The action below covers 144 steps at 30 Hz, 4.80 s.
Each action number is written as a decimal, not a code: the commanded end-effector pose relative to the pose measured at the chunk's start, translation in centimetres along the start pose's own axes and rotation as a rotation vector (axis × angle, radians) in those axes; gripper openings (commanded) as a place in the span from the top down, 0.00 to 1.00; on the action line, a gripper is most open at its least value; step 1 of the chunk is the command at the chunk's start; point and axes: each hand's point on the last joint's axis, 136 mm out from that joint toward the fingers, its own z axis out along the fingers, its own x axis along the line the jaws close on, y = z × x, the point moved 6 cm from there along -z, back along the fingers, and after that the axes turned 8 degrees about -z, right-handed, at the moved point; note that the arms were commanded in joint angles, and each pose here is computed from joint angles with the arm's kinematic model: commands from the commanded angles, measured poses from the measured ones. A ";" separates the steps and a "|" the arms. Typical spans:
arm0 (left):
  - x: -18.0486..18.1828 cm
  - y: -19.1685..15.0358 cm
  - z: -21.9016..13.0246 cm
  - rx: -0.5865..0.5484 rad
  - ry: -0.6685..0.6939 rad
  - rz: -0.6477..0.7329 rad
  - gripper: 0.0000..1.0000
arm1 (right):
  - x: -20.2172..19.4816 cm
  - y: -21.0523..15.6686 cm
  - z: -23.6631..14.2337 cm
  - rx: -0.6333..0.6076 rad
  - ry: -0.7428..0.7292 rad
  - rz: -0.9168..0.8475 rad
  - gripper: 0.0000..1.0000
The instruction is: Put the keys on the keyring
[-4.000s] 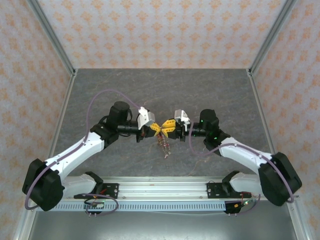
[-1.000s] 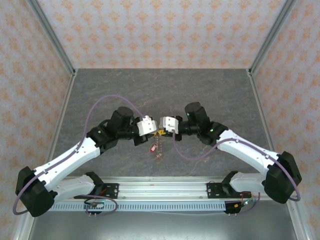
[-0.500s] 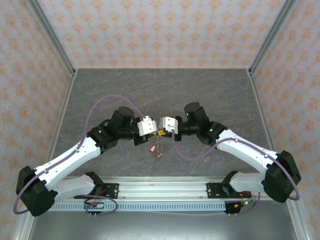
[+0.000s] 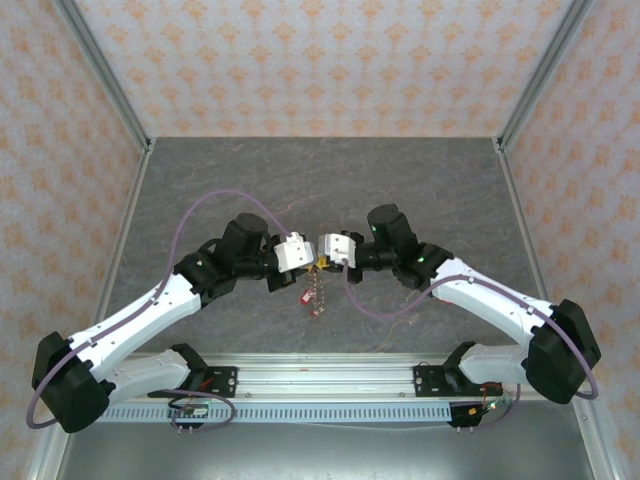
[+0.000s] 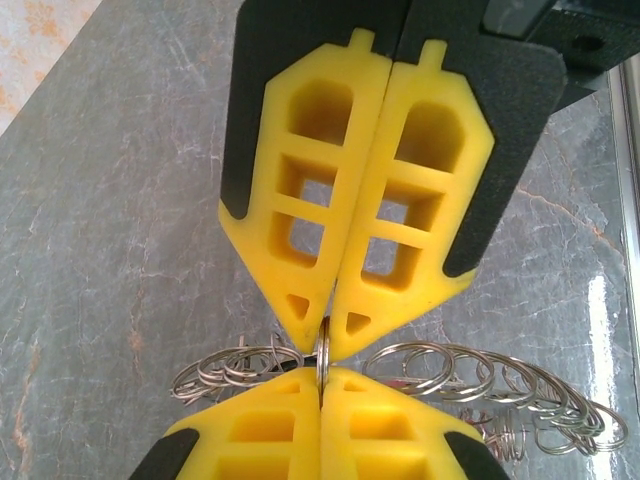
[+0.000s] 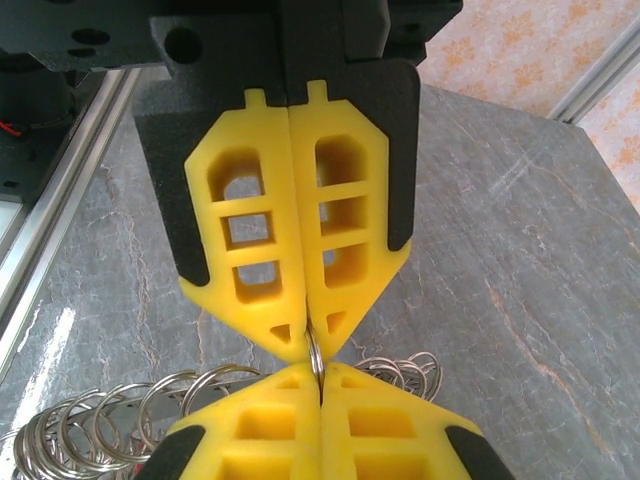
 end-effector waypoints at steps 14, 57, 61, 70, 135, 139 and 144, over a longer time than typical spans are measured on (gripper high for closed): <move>0.7 -0.9 -1.9 -0.194 0.055 -0.150 0.69 | -1.8 1.2 -2.1 -0.347 -0.057 0.167 1.00; 1.5 3.0 -2.6 -0.404 -0.106 -0.176 0.77 | -1.9 1.9 -2.1 -0.507 0.035 0.234 1.00; 1.7 2.9 -2.2 -0.376 -0.108 -0.175 0.78 | -2.1 2.3 -2.5 -0.524 0.026 0.224 1.00; 1.8 1.8 -1.8 -0.308 -0.079 -0.165 0.76 | -2.1 2.5 -2.8 -0.524 0.001 0.219 1.00; 1.3 0.7 -1.4 -0.265 -0.014 -0.162 1.00 | 2.8 -19.8 -19.1 0.628 -1.398 1.797 0.74; 1.2 0.7 -1.3 -0.286 -0.026 -0.176 1.00 | 5.0 -21.5 -18.3 0.678 -1.348 1.898 0.73; 1.1 0.8 -1.0 -0.298 -0.052 -0.195 1.00 | 6.5 -23.1 -16.3 0.722 -1.244 2.026 0.75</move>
